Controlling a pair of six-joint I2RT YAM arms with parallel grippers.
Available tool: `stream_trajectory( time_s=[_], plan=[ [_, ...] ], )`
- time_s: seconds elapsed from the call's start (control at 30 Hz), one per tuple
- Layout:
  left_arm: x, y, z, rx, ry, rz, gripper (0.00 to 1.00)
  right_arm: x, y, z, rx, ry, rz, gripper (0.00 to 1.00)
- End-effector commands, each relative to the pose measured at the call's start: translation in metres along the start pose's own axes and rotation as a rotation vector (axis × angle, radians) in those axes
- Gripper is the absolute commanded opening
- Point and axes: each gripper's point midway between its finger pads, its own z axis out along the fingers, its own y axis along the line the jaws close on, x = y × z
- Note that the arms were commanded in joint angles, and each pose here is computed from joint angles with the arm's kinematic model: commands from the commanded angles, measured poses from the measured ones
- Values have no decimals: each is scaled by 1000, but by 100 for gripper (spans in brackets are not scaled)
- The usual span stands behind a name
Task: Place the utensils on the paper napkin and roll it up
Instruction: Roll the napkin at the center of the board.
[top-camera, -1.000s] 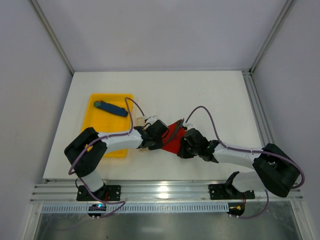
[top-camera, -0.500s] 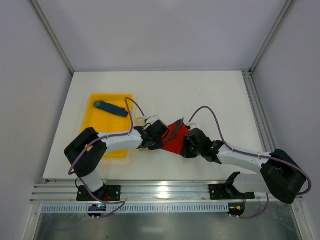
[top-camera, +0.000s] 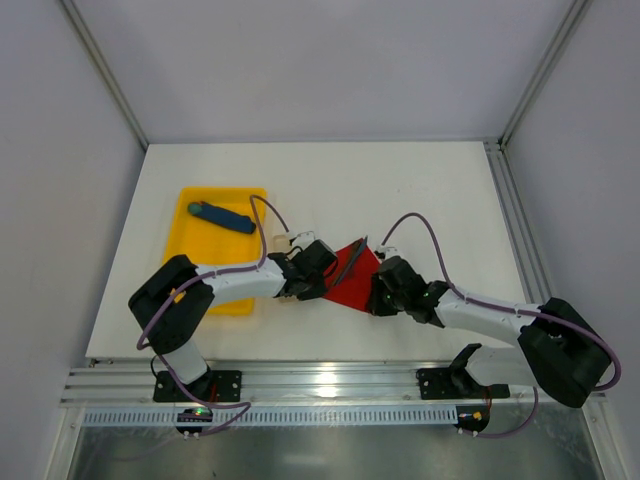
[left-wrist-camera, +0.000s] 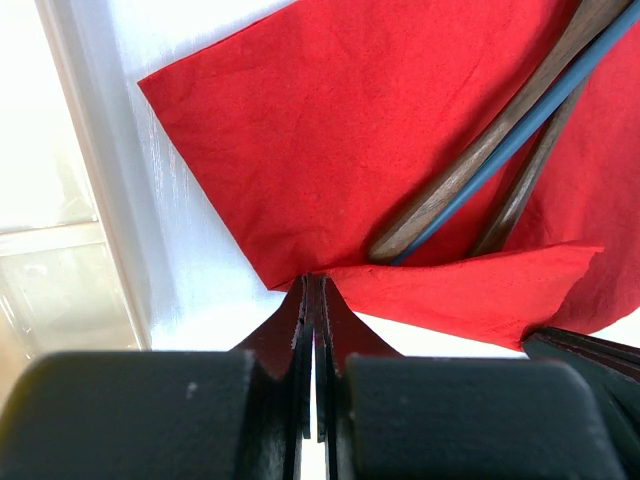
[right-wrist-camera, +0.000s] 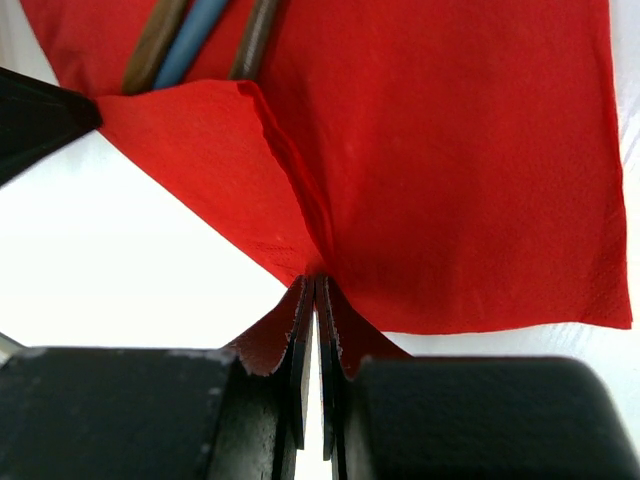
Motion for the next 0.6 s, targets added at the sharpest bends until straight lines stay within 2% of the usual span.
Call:
stream_trajectory(
  time_s=[0.0,0.27,0.33,0.43,0.57],
  plan=[
    [6,27,2,-112,4,28,0,2,-7,3,23,-10,5,13],
    [-3,15,-9,-86,-6,30,1,2,-10,2,37,-8,8,13],
    [-10,10,-17,-68,-21,30,4,1,-9,1,36,-8,4,13],
    [-22,-1,-29,-35,-47,48,16,0,-8,0,32,-5,1,13],
    [-30,-28,-43,68,-37,90,21,-2,-6,-2,26,-8,-5,13]
  ],
)
